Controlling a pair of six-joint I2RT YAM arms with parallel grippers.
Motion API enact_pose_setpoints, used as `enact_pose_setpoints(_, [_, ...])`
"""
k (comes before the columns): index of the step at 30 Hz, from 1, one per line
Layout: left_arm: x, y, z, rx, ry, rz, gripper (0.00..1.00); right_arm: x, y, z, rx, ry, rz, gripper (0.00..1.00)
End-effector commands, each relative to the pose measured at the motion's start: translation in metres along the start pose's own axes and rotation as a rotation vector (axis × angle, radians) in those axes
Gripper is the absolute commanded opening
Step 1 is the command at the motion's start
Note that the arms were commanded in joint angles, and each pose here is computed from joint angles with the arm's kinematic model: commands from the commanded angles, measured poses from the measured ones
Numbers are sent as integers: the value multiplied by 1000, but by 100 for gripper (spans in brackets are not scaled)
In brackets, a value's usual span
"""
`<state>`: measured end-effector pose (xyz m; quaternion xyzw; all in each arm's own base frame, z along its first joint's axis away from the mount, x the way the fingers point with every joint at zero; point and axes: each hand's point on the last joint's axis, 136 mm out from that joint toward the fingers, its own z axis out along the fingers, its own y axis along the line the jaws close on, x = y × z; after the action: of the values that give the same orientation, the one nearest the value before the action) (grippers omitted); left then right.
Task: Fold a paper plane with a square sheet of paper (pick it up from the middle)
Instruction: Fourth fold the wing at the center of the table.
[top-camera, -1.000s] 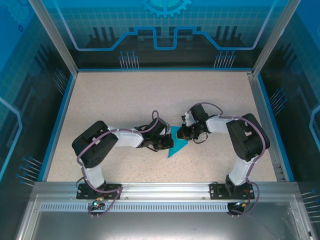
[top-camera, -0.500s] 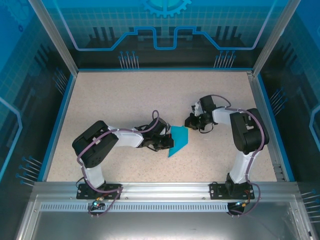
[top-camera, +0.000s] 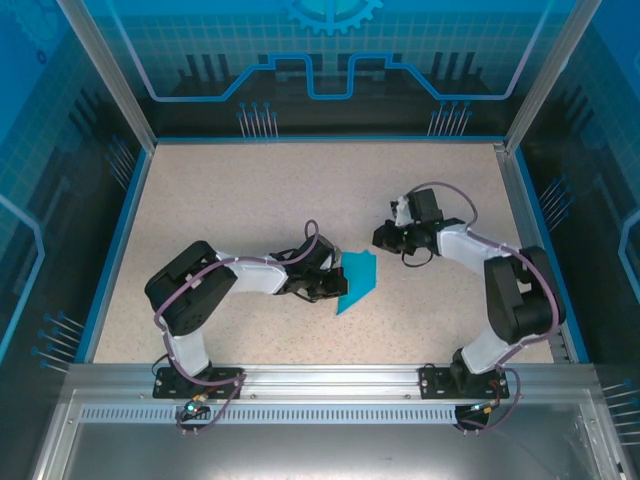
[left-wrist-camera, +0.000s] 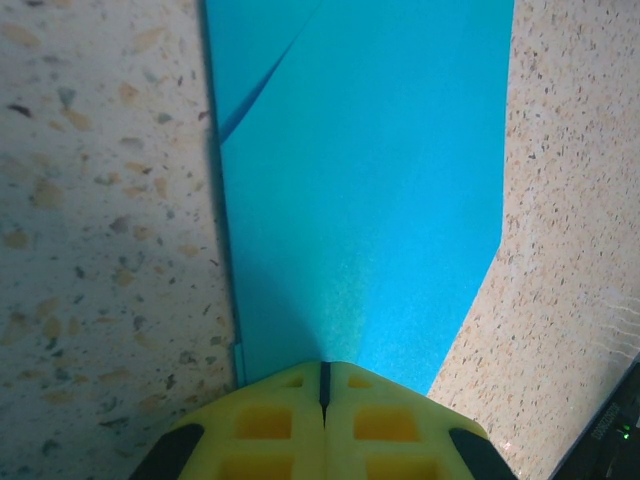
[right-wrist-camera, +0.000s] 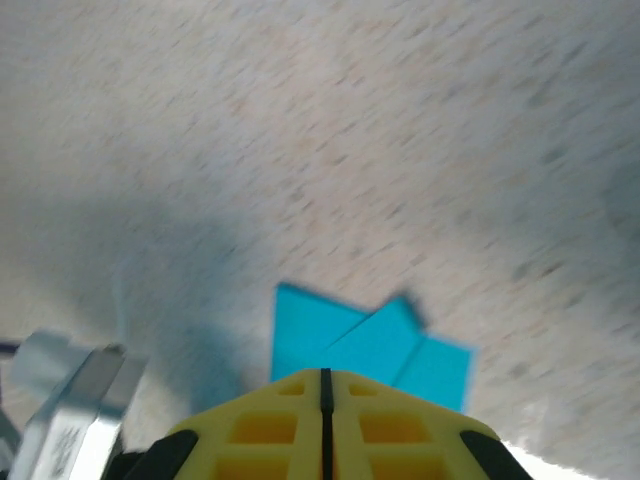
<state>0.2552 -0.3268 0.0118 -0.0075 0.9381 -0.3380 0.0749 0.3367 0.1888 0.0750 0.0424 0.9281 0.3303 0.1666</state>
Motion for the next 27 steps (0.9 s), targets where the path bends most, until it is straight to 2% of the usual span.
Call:
enact_pose_setpoints(1, [43, 65, 9, -224, 136, -62, 0, 51, 4, 17, -8, 111, 37, 8])
enact_pose_setpoints(6, [42, 64, 9, -218, 133, -61, 0, 80, 15, 36, -48, 190, 58, 8])
enact_pose_setpoints(17, [36, 51, 5, -182, 117, -41, 0, 95, -6, 59, 28, 249, 79, 8])
enact_pose_setpoints(19, [32, 37, 2, -137, 109, -22, 0, 98, -15, 60, 67, 256, 86, 8])
enact_pose_setpoints(23, [16, -15, -18, 60, 65, 41, 1, 104, -27, 59, 126, 273, 89, 7])
enact_pose_setpoints(27, [13, -27, -26, 97, 57, 73, 7, 107, -33, 58, 152, 278, 90, 7])
